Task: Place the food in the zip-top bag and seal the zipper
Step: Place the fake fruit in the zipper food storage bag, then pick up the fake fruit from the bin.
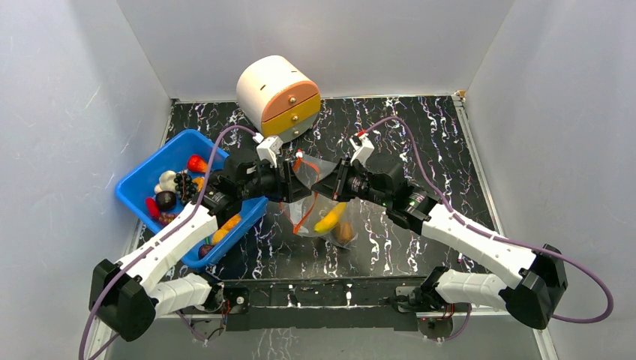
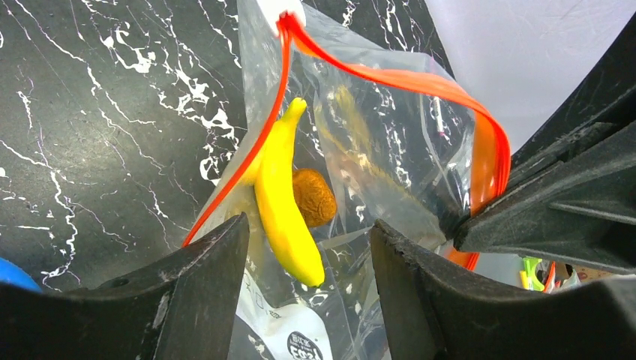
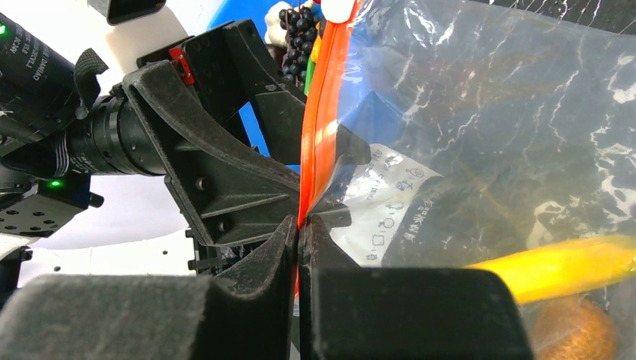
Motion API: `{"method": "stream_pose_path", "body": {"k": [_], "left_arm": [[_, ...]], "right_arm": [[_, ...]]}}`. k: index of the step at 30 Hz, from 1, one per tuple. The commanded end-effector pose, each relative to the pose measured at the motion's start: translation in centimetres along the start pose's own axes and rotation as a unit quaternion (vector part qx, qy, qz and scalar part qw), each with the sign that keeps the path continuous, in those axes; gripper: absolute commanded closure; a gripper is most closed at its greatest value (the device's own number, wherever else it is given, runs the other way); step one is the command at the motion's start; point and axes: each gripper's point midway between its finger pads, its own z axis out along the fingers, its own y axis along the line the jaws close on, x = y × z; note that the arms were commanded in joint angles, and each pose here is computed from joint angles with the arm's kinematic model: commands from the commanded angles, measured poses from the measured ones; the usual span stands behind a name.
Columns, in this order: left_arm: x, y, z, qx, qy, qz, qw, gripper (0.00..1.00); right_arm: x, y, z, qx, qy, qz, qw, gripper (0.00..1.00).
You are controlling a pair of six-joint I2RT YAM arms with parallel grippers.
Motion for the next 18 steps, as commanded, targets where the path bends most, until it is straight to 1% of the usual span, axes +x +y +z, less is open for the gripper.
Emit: {"method": "stream_pose_path", "body": {"k": [1, 6, 9, 14, 18], "left_arm": [[-1.9, -2.6, -1.7, 0.03, -0.025, 0.018, 0.999, 0.41], [-3.3, -3.9, -3.0, 0.035, -0.044, 0.024, 0.998, 0.39], [-4.0, -3.9, -4.0, 0.016, -0.051, 0.041, 0.998, 0.37], [-5.7, -3.0, -6.1, -0.048, -0.073, 0.071, 0.994, 0.35], [-7.9, -1.4, -8.2, -0.126, -0.112, 0.082, 0.982, 0.39]], "right_arm": [[-2.9, 2.7, -1.1, -0.037, -0.054, -0.007, 0.998, 1.0], [-3.0, 2.0, -1.5, -0.021, -0.063, -0.007, 0.998, 1.0], [-2.9, 1.6, -1.9, -0.011, -0.066, -0.011, 0.998, 1.0], [-3.0, 0.5, -2.5, 0.013, -0.075, -0.016, 0.997, 1.0], [-3.2, 0.2, -3.1, 0.022, -0.083, -0.022, 0.996, 1.0]]}}
